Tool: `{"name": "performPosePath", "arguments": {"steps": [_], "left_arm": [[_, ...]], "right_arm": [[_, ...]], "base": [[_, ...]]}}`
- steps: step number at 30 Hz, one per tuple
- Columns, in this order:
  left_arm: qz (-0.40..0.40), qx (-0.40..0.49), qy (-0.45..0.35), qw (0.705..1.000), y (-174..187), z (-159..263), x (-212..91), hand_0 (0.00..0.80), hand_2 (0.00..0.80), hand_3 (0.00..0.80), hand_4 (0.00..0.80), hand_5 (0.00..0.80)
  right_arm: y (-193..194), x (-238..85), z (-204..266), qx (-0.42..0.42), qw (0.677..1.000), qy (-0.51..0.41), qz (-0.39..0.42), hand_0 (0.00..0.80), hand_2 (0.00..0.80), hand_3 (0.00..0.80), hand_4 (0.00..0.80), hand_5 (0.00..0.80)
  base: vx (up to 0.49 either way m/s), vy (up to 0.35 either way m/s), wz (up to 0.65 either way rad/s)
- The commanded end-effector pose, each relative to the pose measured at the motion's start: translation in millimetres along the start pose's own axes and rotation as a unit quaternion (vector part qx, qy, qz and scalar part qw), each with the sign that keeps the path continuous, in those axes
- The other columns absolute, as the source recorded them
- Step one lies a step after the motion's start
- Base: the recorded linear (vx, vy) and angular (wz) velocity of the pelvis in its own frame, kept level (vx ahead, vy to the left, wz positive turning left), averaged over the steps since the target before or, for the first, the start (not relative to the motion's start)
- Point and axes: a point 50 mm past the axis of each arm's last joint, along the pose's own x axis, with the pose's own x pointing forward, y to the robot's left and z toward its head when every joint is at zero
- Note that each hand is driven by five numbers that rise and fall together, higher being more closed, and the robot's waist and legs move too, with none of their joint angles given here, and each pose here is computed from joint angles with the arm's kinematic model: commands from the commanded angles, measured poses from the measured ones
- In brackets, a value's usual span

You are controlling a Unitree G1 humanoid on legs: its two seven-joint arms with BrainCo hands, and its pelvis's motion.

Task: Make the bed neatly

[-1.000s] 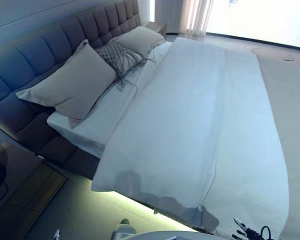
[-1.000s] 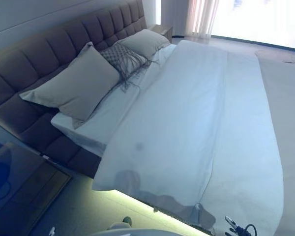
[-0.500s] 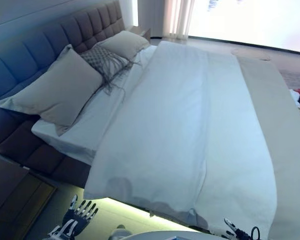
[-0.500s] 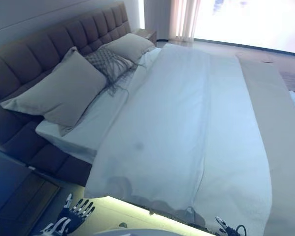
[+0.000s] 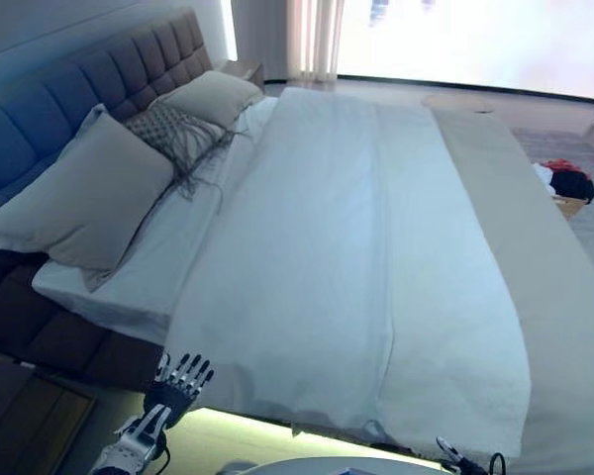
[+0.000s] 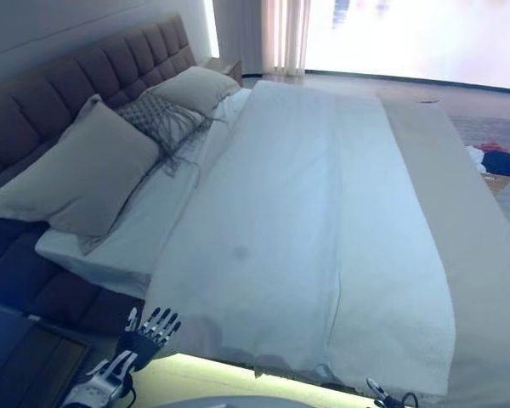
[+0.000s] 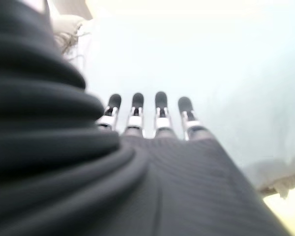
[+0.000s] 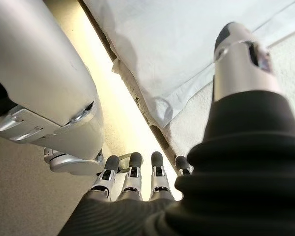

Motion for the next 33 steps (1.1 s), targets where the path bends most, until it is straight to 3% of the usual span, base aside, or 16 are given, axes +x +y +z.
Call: {"name": "performPosePath", "arguments": {"steps": [1,4,9,11,13,17,20,25,33], "left_arm": [[-0.029,-0.015,-0.026,0.999,-26,6,26,0.000,0.000,0.000,0.000,0.000],[0.055,-0.006,0.013,0.998,-8,-12,21,0.000,0.000,0.000,0.000,0.000],[0.200,0.118,0.114,0.966,34,-43,-4,0.000,0.000,0.000,0.000,0.000],[0.247,0.263,0.205,0.910,43,-56,-10,0.000,0.000,0.000,0.000,0.000],[0.262,0.332,0.263,0.867,47,-67,-14,0.000,0.000,0.000,0.000,0.000],[0.296,0.340,0.300,0.841,55,-83,-24,0.000,0.000,0.000,0.000,0.000],[0.280,0.391,0.324,0.815,56,-91,-26,0.000,0.000,0.000,0.000,0.000],[0.282,0.372,0.286,0.837,46,-79,-12,0.000,0.000,0.000,0.000,0.000],[0.270,0.367,0.303,0.837,48,-84,-15,0.000,0.000,0.000,0.000,0.000]], "right_arm": [[12,1,15,0.012,0.999,-0.029,0.010,0.000,0.000,0.000,0.000,0.000],[16,5,11,0.017,0.998,-0.053,0.019,0.000,0.000,0.000,0.000,0.000],[31,17,-14,0.004,0.998,-0.035,0.050,0.000,0.000,0.000,0.000,0.000],[46,23,-21,0.000,0.997,-0.027,0.072,0.000,0.000,0.000,0.000,0.000],[58,27,-23,-0.016,0.996,-0.024,0.080,0.000,0.000,0.000,0.000,0.000],[72,31,-28,-0.066,0.994,-0.013,0.090,0.000,0.000,0.000,0.000,0.000],[76,32,-28,-0.157,0.983,-0.001,0.091,0.000,0.000,0.000,0.000,0.000],[89,29,-4,-0.239,0.967,-0.007,0.083,0.000,0.000,0.000,0.000,0.000],[64,29,-14,-0.062,0.997,-0.046,0.024,0.000,0.000,0.000,0.000,0.000]], "base": [[0.052,0.219,-0.06],[0.005,0.191,-0.16],[-0.104,0.136,-0.37],[-0.174,-0.022,-0.10],[-0.178,-0.114,-0.01],[-0.155,-0.161,-0.18],[-0.231,-0.188,-0.32],[-0.370,-0.065,-0.05],[-0.194,0.148,0.08]]}}
